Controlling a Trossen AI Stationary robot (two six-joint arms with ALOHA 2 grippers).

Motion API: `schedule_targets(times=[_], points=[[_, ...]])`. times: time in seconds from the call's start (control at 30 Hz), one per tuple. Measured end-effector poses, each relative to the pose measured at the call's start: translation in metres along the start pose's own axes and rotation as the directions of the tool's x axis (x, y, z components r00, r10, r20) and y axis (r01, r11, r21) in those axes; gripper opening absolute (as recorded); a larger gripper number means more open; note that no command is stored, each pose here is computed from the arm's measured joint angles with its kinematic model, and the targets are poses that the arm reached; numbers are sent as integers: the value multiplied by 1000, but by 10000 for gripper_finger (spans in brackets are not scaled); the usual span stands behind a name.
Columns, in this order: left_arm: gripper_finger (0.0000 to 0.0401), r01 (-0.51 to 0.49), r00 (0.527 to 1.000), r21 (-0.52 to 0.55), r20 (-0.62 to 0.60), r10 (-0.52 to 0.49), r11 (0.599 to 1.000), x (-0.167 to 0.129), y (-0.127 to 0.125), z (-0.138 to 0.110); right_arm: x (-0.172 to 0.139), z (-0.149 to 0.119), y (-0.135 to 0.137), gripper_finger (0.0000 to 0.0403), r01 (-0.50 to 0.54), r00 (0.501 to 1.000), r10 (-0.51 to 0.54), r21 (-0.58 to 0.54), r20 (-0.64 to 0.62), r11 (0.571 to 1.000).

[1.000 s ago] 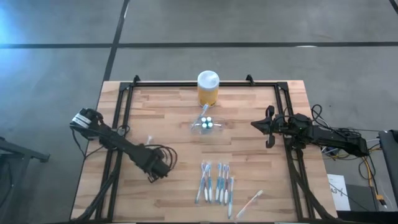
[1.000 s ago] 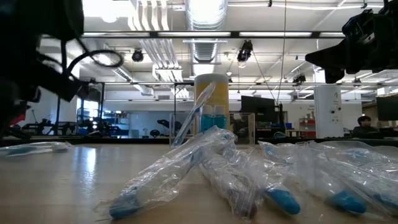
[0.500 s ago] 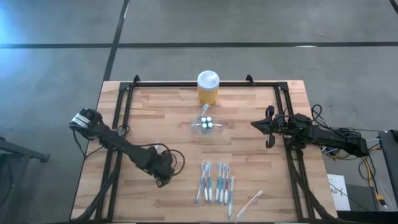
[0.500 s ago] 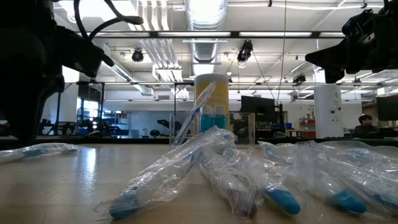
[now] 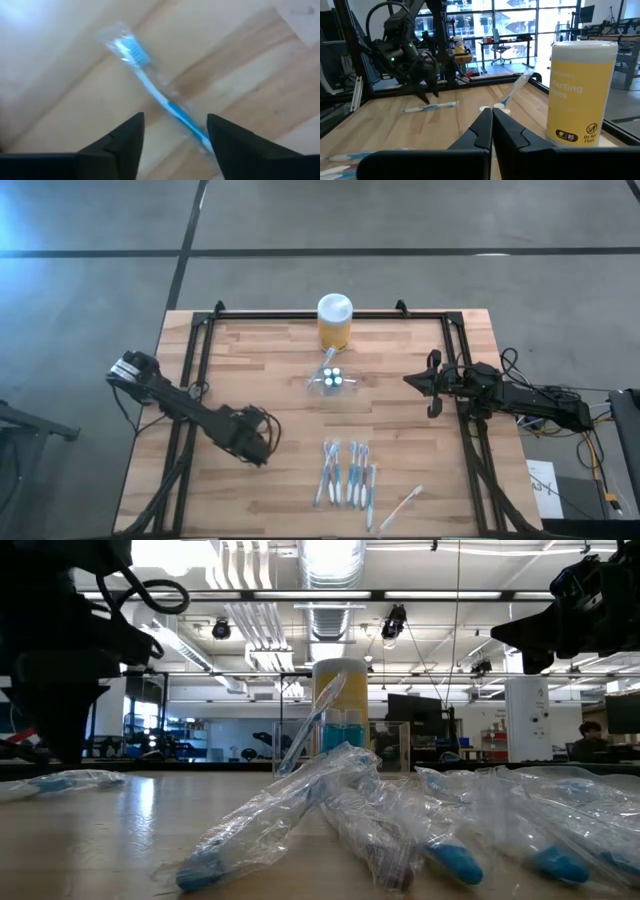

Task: Pick & Place toothbrushing station
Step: Put the blue toothbrush into the right of the transparent organizer

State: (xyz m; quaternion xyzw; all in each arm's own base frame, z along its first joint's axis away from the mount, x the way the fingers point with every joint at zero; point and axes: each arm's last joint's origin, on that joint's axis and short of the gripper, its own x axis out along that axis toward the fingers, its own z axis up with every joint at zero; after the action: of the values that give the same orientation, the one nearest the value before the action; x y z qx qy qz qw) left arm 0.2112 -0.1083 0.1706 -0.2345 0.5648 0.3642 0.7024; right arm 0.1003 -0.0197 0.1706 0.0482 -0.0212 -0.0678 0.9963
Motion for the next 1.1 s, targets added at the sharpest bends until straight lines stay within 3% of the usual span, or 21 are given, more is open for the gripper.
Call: schedule_targets(times=[0.1, 0.2, 0.3, 0.63, 0.8, 1.1], points=[[246, 63, 998, -11, -10, -64, 998, 6, 3, -2, 0, 0, 0, 8, 0, 1000, 0, 0, -1, 1000], [258, 65, 998, -40, -18, -66, 997, 10, 11, -4, 0, 0, 0, 8, 0, 1000, 0, 1, -2, 1000], [261, 49, 998, -69, -26, -50, 996, 17, 20, -7, 0, 0, 0, 8, 0, 1000, 0, 3, -4, 1000], [253, 162, 986, -51, -21, -163, 986, 38, 22, -12, 0, 0, 0, 9, 1, 1000, -1, 0, -6, 1000], [204, 182, 983, -4, 3, -182, 983, 36, 19, -9, 0, 0, 0, 9, 1, 1000, -1, 0, -4, 1000], [53, 234, 969, 131, 53, -243, 963, 27, 7, -3, 0, 0, 0, 8, 2, 1000, -2, -8, -3, 1000]])
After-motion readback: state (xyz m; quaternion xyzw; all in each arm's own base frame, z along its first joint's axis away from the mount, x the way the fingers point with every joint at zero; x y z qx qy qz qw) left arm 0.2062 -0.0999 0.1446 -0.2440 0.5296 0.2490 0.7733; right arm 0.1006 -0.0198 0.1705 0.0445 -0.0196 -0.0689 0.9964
